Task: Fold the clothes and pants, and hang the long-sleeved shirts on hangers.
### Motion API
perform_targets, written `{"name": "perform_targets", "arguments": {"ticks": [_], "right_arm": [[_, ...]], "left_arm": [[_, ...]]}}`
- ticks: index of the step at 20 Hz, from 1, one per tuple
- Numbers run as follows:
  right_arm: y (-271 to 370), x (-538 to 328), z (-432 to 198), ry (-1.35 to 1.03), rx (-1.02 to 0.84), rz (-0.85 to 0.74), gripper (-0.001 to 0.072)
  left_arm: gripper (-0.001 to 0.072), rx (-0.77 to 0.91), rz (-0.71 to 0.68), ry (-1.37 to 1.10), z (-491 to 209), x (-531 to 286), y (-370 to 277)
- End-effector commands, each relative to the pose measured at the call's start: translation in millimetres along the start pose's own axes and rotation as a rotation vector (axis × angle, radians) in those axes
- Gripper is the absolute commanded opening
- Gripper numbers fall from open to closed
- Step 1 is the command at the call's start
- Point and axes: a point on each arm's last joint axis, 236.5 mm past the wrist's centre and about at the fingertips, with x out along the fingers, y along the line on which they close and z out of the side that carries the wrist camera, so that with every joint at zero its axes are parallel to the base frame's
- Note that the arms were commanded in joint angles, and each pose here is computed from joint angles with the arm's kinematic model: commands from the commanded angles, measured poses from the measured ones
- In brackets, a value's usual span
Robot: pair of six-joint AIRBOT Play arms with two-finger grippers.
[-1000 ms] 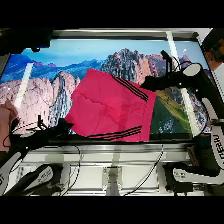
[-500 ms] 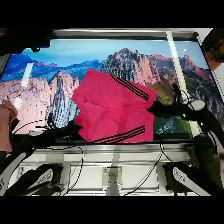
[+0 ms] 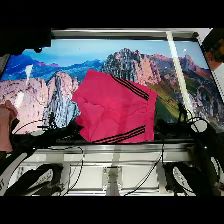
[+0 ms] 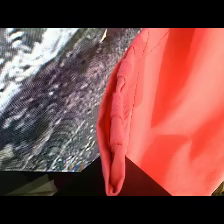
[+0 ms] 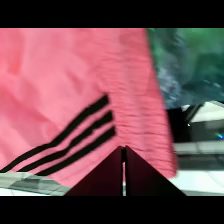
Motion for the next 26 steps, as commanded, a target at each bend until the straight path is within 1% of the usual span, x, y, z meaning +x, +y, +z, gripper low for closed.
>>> {"name": "perform_targets", "arguments": {"ticks": [1, 3, 5, 7, 8, 9, 10, 11, 17, 19, 24, 26], "right_arm": [[-24, -7, -10, 0.037, 0.040, -0.045, 0.0011], [-28, -17, -16, 0.077, 0.034, 0.011, 0.0010], [-13, -24, -24, 0.133, 0.032, 0.152, 0.0010], [21, -25, -25, 0.179, 0.024, 0.341, 0.0011], [28, -24, -33, 0.248, 0.037, 0.397, 0.0017], [22, -19, -42, 0.312, 0.057, 0.390, 0.0169], [8, -12, -49, 0.373, 0.102, 0.344, 0.0422], [-1, -4, -47, 0.385, 0.164, 0.308, 0.0463], [-16, 7, -49, 0.420, 0.234, 0.256, 0.0467], [-21, 7, -53, 0.436, 0.247, 0.227, 0.0485], [-26, 12, -48, 0.419, 0.298, 0.199, 0.0486], [-32, 18, -38, 0.374, 0.315, 0.181, 0.0485]], "left_arm": [[0.0006, 0.004, -0.006, 0.008, -2, 0, -2], [0.0007, 0.003, -0.008, 0.010, -2, 0, -2], [0.0007, 0.003, -0.009, 0.012, -3, 0, -3], [0.0007, 0.004, -0.011, 0.016, -4, 0, -3], [0.0007, 0.004, -0.013, 0.017, -4, 0, -4], [0.0007, 0.004, -0.016, 0.022, -5, 0, -4], [0.0007, 0.006, -0.020, 0.026, -6, 0, -5], [0.0007, 0.019, -0.025, 0.030, -6, 0, -7], [0.0007, 0.020, -0.085, 0.005, 0, -1, -22], [0.0007, 0.020, -0.106, -0.013, 5, -2, -27], [0.0008, 0.019, -0.108, -0.014, 5, -2, -28], [0.0007, 0.019, -0.108, -0.014, 5, -2, -28]]}}
